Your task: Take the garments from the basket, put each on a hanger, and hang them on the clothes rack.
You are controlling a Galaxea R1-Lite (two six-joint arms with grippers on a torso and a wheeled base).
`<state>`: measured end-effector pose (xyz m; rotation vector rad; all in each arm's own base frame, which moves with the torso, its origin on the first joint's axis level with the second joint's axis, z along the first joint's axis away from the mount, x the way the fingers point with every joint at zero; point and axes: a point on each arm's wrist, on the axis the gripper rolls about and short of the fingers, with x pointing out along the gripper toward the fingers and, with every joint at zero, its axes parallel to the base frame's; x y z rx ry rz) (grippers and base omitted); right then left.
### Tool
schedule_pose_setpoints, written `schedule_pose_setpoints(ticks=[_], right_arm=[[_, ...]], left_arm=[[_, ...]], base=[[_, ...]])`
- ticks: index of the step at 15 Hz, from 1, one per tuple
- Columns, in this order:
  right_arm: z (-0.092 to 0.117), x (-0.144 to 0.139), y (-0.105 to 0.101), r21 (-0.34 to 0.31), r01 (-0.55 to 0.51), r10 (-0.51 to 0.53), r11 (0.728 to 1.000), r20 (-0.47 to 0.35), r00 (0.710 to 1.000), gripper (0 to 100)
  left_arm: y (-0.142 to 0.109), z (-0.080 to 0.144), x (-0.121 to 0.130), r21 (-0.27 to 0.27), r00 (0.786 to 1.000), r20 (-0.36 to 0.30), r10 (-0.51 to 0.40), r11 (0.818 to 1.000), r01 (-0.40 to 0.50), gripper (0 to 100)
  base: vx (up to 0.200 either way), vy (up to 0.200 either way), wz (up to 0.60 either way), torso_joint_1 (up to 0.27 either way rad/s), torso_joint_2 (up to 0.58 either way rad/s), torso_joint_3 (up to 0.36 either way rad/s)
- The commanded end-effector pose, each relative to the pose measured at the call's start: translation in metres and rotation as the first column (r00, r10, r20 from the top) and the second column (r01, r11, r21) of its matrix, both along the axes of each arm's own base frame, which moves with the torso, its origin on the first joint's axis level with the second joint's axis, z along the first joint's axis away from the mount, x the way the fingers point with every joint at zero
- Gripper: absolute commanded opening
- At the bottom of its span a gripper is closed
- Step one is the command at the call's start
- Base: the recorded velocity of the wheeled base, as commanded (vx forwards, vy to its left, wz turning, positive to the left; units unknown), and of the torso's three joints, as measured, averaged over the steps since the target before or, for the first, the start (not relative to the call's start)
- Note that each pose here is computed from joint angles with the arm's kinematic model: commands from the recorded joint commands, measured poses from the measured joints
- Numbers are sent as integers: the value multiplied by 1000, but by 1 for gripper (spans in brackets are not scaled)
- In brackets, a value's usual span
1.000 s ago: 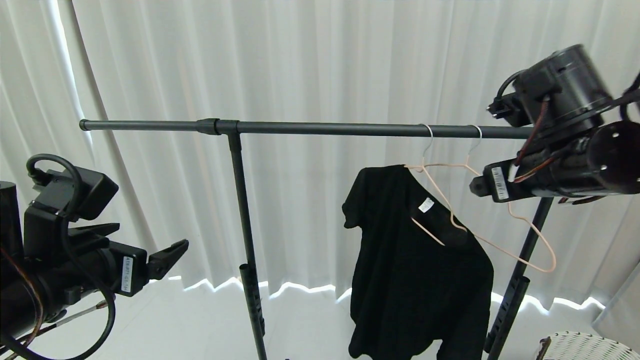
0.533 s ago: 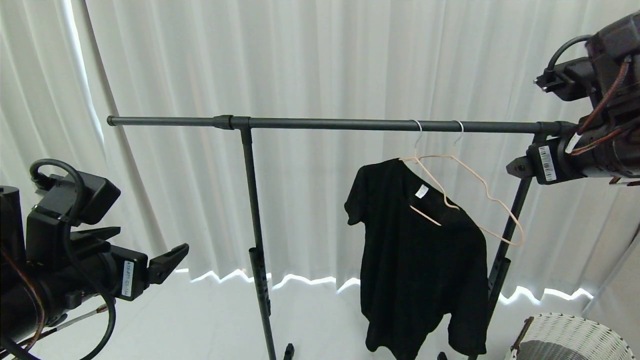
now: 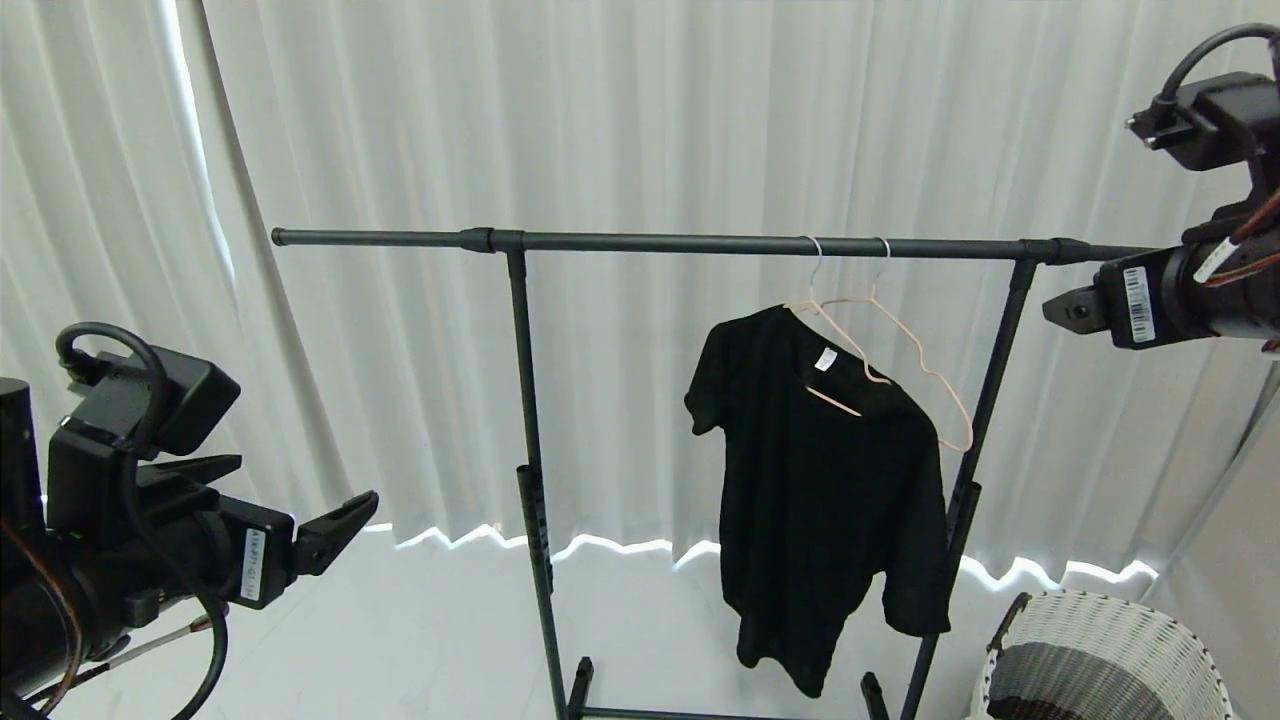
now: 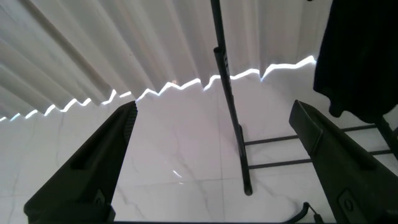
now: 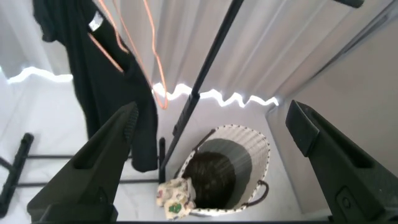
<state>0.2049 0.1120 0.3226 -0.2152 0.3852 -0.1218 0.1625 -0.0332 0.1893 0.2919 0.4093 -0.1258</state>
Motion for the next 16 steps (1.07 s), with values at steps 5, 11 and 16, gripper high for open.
schedule_pose_setpoints(ticks=[5,11,16], right_arm=[[-14,-17,-11,-71,-46,51,996,59,997,100],[-17,-17,-17,-90,-27,32,996,60,998,100],[-33,-13,-25,-132,2,-1,991,6,1000,100]], left_arm=[[0,1,-1,-2,1000,10,-3,1000,3,100],[0,-2,-2,-6,1000,31,-2,1000,2,100],[1,-9,-8,2,1000,19,-4,1000,4,100]], base=[[0,0,0,0,0,0],[0,0,0,-142,334,184],[0,0,0,-205,485,279]])
